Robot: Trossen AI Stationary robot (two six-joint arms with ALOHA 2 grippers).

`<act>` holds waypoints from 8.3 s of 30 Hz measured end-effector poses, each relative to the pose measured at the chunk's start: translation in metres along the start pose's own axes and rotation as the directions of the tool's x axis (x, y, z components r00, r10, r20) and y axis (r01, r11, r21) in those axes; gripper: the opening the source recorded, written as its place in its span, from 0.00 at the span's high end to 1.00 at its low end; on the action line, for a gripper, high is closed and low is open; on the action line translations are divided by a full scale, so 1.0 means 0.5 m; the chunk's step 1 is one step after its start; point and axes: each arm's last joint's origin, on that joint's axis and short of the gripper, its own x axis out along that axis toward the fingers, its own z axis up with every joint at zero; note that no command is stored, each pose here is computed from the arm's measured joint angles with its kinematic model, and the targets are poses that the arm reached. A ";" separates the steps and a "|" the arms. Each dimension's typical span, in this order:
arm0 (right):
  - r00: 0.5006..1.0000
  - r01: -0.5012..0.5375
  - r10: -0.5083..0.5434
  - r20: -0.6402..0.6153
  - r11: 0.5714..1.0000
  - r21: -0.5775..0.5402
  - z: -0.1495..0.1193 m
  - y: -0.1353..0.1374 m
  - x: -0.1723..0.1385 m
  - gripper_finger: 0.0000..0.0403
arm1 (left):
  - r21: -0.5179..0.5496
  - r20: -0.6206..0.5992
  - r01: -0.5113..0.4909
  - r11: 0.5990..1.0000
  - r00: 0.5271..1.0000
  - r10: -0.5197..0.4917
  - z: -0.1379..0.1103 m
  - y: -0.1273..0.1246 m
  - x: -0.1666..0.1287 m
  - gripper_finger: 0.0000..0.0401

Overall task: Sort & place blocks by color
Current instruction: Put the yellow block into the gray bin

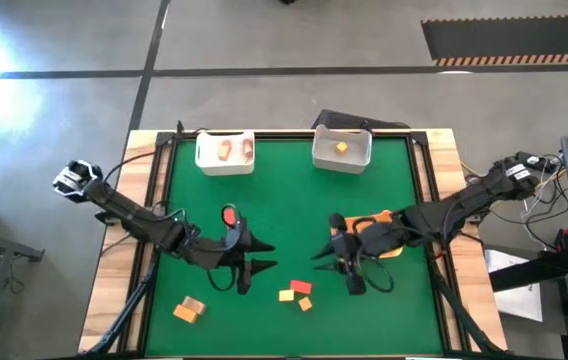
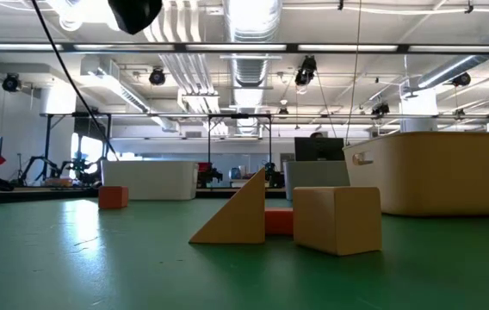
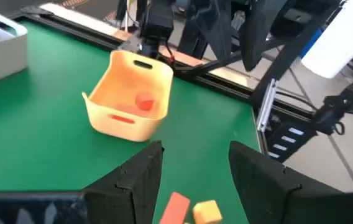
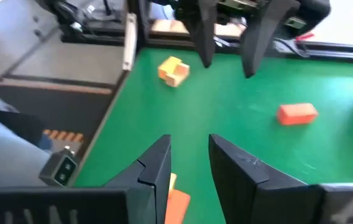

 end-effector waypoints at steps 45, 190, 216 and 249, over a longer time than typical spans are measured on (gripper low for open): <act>0.919 0.354 -0.332 0.211 0.932 -0.075 -0.051 -0.121 -0.002 0.98 | 0.412 -0.214 -0.024 0.911 0.969 0.123 -0.099 0.131 -0.028 0.58; 0.888 0.388 -0.363 0.282 0.921 -0.040 -0.087 0.002 0.064 0.41 | 0.373 0.247 -0.164 0.913 0.966 0.073 -0.113 0.094 0.022 0.71; 0.874 0.354 -0.326 0.360 0.935 -0.012 -0.066 -0.061 0.077 0.33 | 0.367 0.257 -0.165 0.916 0.964 0.071 -0.108 0.092 0.023 0.71; 0.897 0.300 -0.261 0.356 0.952 -0.060 -0.038 -0.095 0.176 0.71 | 0.319 0.291 -0.108 0.942 0.957 0.012 -0.099 0.089 0.021 0.61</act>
